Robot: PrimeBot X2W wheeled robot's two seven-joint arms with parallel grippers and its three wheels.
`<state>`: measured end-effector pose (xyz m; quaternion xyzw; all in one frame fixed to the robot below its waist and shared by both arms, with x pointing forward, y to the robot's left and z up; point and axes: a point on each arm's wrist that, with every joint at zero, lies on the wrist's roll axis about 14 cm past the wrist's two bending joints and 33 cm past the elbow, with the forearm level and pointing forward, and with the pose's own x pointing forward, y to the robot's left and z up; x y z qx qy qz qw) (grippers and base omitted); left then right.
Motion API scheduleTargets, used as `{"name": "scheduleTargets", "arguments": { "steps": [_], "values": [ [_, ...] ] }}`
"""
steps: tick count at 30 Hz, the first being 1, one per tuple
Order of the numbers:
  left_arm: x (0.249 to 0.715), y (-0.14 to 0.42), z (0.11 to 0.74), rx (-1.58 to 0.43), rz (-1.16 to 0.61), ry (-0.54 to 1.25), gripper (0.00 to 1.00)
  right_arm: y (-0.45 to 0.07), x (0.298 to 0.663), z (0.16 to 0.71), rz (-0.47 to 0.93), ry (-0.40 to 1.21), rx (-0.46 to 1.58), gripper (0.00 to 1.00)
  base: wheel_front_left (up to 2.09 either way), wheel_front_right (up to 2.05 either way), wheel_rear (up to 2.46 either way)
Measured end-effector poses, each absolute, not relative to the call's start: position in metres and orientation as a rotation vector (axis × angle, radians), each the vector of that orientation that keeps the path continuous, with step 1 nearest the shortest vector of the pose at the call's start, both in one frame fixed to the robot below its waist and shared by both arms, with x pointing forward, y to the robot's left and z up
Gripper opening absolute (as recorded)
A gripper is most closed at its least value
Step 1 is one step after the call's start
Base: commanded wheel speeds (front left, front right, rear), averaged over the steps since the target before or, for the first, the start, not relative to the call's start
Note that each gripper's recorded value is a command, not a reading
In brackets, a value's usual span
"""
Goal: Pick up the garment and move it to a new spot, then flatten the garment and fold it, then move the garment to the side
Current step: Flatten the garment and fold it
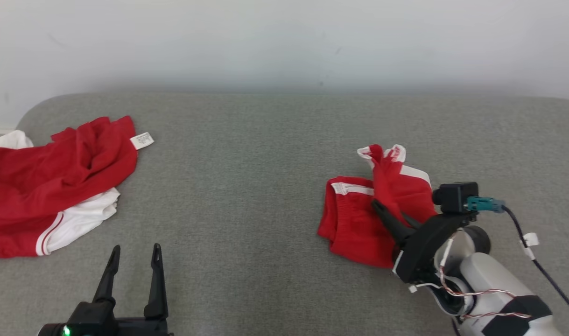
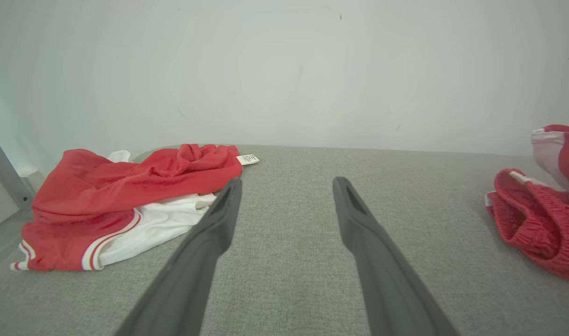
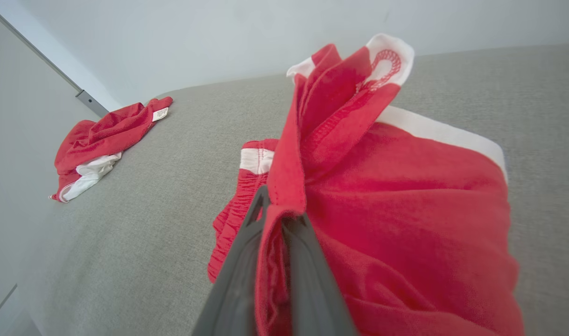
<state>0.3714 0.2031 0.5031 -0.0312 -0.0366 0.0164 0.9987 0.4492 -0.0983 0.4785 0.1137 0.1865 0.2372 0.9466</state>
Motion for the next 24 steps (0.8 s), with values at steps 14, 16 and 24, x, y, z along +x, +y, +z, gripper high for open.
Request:
{"name": "scheduleTargets", "arguments": {
  "steps": [14,16,24],
  "values": [
    [0.367,0.219,0.497,-0.067,0.091,-0.051,1.0,-0.048,0.45,0.437,0.55,0.489,0.194,0.48,0.0,0.0,0.0],
    [0.368,0.221,0.497,-0.067,0.096,-0.051,1.0,-0.047,0.451,0.441,0.549,0.46,0.202,0.95,0.0,0.0,0.0],
    [0.371,0.214,0.501,-0.072,0.075,-0.066,1.0,-0.07,0.455,0.48,0.523,0.276,0.214,1.0,0.0,0.0,0.0]
  ]
}}
